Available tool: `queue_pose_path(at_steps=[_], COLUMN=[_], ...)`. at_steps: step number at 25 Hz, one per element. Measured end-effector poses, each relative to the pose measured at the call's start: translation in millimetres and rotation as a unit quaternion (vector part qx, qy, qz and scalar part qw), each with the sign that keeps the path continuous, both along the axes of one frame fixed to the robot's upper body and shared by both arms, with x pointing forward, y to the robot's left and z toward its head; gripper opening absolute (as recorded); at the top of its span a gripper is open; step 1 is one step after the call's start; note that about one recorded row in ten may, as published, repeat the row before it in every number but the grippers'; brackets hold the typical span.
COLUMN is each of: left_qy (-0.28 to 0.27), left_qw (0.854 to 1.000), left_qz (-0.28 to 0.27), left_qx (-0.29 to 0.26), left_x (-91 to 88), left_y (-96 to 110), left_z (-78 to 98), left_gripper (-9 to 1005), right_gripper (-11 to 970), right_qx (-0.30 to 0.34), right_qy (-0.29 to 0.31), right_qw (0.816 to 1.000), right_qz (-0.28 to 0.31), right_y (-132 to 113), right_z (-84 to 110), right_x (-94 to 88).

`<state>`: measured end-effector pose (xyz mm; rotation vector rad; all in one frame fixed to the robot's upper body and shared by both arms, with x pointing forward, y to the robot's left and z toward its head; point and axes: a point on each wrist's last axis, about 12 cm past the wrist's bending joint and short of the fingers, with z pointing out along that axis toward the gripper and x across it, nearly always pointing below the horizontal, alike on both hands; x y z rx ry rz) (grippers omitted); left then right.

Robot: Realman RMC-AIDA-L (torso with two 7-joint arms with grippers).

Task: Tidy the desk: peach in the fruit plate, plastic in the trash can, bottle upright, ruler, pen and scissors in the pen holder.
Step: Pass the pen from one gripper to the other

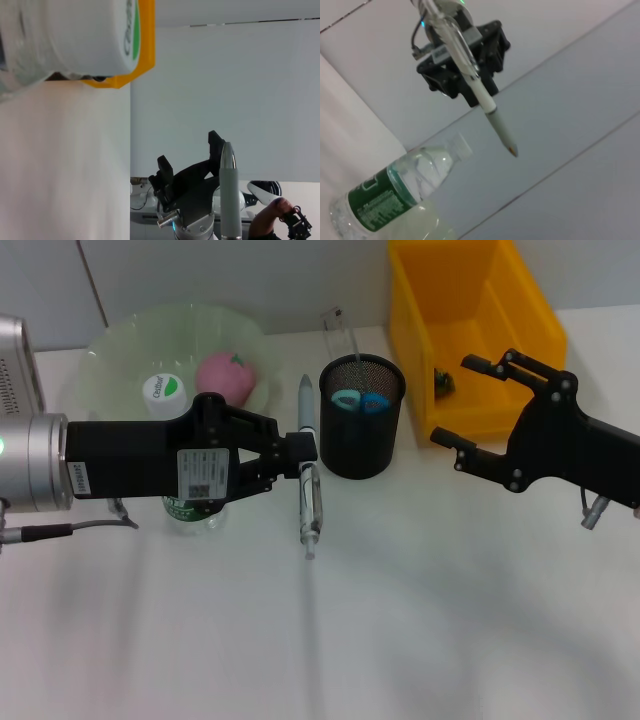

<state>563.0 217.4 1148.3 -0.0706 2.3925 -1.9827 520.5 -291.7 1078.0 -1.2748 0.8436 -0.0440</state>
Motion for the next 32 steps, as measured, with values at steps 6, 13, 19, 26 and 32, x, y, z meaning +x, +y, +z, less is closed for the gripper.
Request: queue_pose_path(at_steps=[6,13,19,26,32], left_qy=[0.004,0.010,0.018,0.030,0.039], left_qw=[1.000,1.000,1.000,0.999,0.999], left_qz=[-0.001,-0.011,-0.013,-0.016,-0.014], left_qx=[0.003,0.003,0.002,0.001,0.001], left_x=[2.3,4.0,3.6,3.4,3.4], left_y=[1,-2,-2,-4,-6], left_z=[2.5,3.3,0.8,-2.2,-5.7], left_gripper=[143,143,144,144,144], right_gripper=[726,725,725,725,725], right_qx=[-0.002,-0.001,0.015,0.024,0.020], right_qy=[-0.055,-0.084,-0.093,-0.099,-0.098], right_qw=[0.998,0.996,0.995,0.993,0.991], right_qz=[0.012,0.012,0.041,0.066,0.092], right_y=[6,13,19,22,27], right_z=[-2.9,-7.8,-5.0,-3.1,-3.7], right_x=[-11.4,-17.7,-23.1,-28.0,-30.7])
